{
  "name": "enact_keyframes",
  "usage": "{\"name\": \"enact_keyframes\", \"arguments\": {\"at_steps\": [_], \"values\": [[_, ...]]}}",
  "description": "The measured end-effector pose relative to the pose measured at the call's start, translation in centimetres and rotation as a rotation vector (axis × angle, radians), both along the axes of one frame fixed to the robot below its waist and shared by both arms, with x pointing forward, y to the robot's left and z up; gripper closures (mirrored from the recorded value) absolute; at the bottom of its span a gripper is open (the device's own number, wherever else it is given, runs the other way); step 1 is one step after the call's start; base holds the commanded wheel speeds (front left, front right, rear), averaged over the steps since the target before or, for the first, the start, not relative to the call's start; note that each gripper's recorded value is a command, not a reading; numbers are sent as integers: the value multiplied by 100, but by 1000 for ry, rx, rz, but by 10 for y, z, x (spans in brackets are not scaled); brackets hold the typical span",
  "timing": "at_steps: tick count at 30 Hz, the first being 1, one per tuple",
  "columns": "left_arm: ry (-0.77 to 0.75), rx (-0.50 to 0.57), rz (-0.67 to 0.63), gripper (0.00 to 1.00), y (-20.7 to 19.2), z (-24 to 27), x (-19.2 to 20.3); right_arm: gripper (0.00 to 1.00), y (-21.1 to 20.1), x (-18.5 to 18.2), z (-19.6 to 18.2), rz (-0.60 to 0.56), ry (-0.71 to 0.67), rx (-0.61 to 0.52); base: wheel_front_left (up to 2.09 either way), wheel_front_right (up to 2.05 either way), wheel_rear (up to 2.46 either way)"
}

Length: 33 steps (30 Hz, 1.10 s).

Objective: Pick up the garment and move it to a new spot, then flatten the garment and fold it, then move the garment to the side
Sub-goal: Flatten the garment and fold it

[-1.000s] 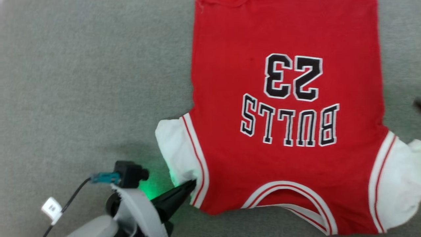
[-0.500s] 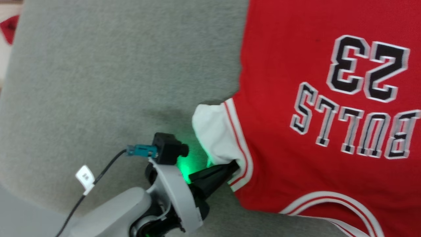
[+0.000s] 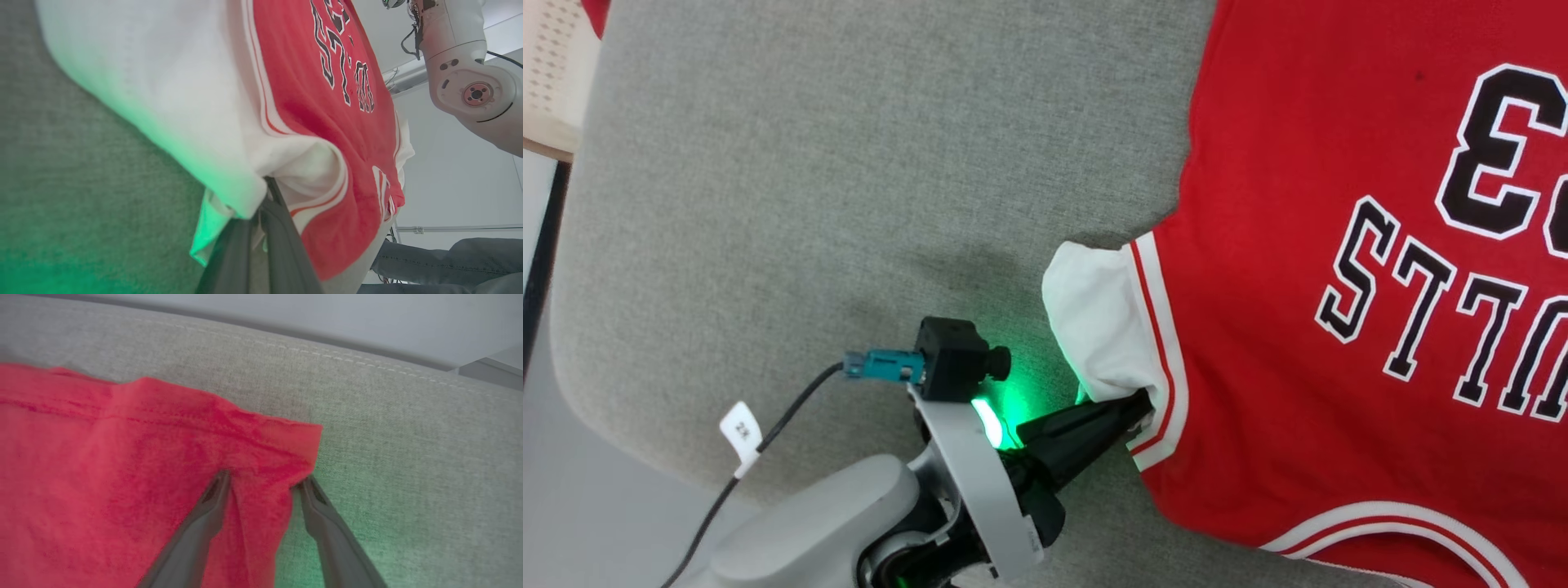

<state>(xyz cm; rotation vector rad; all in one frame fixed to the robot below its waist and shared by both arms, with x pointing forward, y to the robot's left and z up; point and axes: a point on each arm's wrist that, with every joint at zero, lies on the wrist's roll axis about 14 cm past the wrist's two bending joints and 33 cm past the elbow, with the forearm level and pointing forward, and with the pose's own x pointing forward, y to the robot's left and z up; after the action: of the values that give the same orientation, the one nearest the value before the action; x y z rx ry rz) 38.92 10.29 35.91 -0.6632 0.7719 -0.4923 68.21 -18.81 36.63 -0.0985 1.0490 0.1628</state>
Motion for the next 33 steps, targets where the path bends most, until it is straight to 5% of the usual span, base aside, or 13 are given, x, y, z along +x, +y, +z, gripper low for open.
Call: {"name": "enact_keyframes", "arguments": {"at_steps": [8,15,26,33], "values": [[-43,-11,21,100,3,6,5,100,4,-9,9,32,-59,26,0,0,0],[-81,4,57,100,16,17,1,100,-14,-66,29,134,-38,8,0,0,0],[-123,71,50,100,27,32,-1,100,-53,-221,35,203,117,48,0,0,0],[-175,87,34,100,20,46,7,100,-40,-337,17,197,238,131,0,0,0]]}}
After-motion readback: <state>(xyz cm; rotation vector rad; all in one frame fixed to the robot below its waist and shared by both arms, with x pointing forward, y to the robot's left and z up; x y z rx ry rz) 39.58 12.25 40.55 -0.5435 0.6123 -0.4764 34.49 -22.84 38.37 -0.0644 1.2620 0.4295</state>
